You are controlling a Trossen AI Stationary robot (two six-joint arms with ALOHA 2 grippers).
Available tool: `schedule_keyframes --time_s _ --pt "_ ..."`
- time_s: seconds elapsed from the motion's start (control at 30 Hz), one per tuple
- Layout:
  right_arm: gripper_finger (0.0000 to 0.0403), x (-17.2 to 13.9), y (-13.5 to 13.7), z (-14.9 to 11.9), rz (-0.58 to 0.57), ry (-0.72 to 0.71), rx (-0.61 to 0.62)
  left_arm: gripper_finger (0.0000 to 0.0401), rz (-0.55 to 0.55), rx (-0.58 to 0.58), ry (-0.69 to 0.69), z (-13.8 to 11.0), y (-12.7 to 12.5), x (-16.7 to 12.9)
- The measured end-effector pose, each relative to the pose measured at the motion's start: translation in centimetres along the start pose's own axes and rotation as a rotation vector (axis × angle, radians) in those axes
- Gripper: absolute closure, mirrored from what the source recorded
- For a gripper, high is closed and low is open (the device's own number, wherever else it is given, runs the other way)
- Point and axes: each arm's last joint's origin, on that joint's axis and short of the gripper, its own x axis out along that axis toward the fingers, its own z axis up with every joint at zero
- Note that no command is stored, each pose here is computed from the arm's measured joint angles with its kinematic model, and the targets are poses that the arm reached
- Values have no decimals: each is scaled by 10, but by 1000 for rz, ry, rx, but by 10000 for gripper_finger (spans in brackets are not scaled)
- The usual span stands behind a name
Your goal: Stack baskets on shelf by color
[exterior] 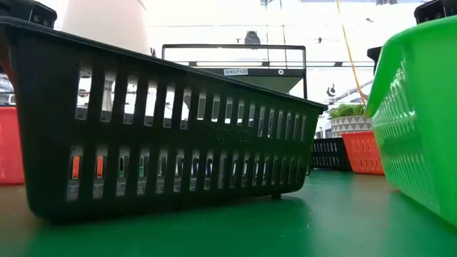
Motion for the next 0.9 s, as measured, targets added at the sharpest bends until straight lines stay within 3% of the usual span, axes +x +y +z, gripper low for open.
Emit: schedule_keyframes --time_s 0.7,0.9 --pt "403 0 -2 7 -16 -74 56 364 0 0 0 0 0 0" --pt "403 2 -3 5 -49 -12 66 364 0 0 0 0 0 0"
